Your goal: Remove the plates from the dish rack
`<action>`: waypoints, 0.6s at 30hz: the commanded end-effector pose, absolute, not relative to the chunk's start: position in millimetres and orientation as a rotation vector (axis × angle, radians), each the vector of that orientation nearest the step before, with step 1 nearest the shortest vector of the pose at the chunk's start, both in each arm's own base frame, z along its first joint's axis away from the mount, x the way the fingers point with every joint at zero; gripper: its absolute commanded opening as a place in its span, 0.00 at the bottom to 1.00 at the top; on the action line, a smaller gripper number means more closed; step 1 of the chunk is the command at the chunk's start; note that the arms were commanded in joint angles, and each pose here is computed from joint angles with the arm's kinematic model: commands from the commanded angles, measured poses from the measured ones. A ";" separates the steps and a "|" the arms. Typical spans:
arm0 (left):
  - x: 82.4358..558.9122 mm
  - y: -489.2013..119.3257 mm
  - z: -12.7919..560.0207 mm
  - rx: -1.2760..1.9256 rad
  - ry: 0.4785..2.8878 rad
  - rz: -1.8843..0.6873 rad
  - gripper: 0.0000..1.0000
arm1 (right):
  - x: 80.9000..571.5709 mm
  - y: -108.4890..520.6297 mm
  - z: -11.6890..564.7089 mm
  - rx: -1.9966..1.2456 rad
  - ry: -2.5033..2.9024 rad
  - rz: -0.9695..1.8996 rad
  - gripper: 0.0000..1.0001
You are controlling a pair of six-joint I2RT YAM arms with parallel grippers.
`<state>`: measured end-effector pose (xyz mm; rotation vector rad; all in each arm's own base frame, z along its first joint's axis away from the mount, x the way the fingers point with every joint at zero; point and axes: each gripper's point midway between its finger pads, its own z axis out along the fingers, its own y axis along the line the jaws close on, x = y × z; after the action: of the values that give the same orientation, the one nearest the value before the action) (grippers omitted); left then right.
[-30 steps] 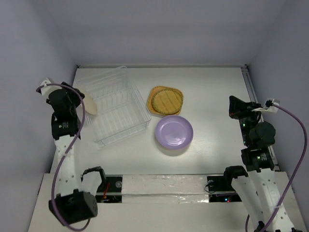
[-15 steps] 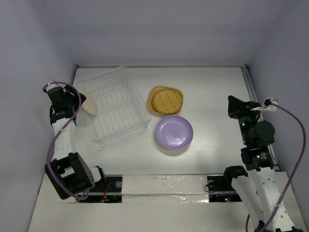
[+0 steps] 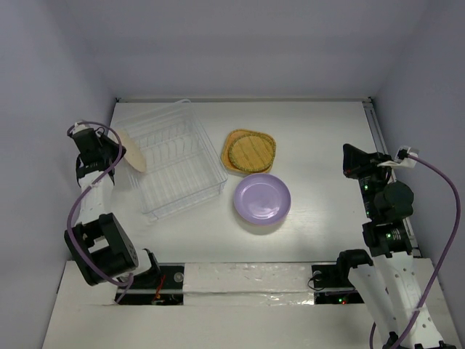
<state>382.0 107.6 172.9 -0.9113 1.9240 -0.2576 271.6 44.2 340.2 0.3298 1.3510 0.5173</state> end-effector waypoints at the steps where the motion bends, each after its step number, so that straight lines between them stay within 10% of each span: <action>1: 398.6 115.8 209.4 -0.851 1.821 -0.264 0.17 | 267.2 47.3 358.1 0.301 1.295 0.538 0.14; 18: 400.9 89.8 267.5 -0.727 1.671 -0.417 0.00 | 270.5 49.9 356.5 0.293 1.304 0.547 0.14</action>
<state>394.1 98.3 197.6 -0.8425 1.8511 -0.3473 271.7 45.7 339.8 0.3232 1.3542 0.5229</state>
